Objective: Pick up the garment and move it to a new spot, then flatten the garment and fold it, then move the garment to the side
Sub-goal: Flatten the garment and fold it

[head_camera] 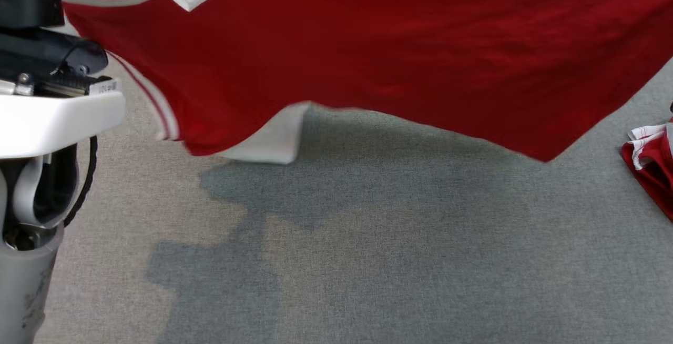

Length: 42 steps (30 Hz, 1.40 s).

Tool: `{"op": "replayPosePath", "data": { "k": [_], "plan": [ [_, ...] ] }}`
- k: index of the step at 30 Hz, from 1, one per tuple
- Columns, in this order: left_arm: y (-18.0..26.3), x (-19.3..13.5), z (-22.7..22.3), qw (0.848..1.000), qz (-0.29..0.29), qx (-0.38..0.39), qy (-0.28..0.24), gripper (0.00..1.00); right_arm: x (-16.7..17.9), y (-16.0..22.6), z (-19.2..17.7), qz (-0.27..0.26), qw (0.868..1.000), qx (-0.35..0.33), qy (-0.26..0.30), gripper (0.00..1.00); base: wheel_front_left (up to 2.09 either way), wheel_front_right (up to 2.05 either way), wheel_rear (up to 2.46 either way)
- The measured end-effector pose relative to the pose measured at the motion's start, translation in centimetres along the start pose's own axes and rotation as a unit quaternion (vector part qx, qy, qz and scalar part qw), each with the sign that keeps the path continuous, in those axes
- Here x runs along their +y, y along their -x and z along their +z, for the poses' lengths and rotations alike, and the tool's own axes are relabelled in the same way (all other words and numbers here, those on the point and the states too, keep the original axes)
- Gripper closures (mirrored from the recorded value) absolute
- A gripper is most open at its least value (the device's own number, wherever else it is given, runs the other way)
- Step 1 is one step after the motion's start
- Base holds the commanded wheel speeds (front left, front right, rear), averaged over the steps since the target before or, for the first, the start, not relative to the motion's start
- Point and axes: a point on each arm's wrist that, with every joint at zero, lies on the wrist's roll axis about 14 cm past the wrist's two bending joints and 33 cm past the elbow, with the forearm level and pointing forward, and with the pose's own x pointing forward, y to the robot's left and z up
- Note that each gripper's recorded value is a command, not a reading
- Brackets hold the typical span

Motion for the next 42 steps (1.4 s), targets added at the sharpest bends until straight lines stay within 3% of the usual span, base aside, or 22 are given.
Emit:
{"op": "replayPosePath", "data": {
  "k": [8, 14, 25, 34, 42],
  "plan": [
    [-1.2, -1.0, 2.0, 0.999, -0.020, -0.023, -0.009, 1.00, 0.3, -0.3, 0.3, 0.002, 1.000, 0.008, -0.005, 1.00, 0.00, 0.00, 0.00],
    [-2.9, -1.3, -0.9, 0.999, -0.036, 0.011, -0.005, 1.00, -0.3, -1.5, -2.8, -0.001, 0.998, 0.052, -0.017, 1.00, 0.00, 0.00, 0.00],
    [-10.9, 0.3, -8.4, 0.996, -0.045, 0.074, -0.021, 1.00, -3.2, -9.1, -7.3, -0.008, 0.997, 0.083, 0.002, 1.00, 0.00, 0.00, 0.00],
    [-17.2, 2.9, -8.9, 0.996, -0.014, 0.052, -0.066, 1.00, -5.2, -14.7, -7.7, -0.053, 0.997, 0.055, -0.006, 1.00, 0.00, 0.00, 0.00],
    [-16.2, 3.9, -17.3, 0.987, -0.006, 0.153, -0.055, 1.00, -4.4, -15.2, -15.6, -0.056, 0.988, 0.146, -0.009, 1.00, 0.00, 0.00, 0.00]
  ]
}}
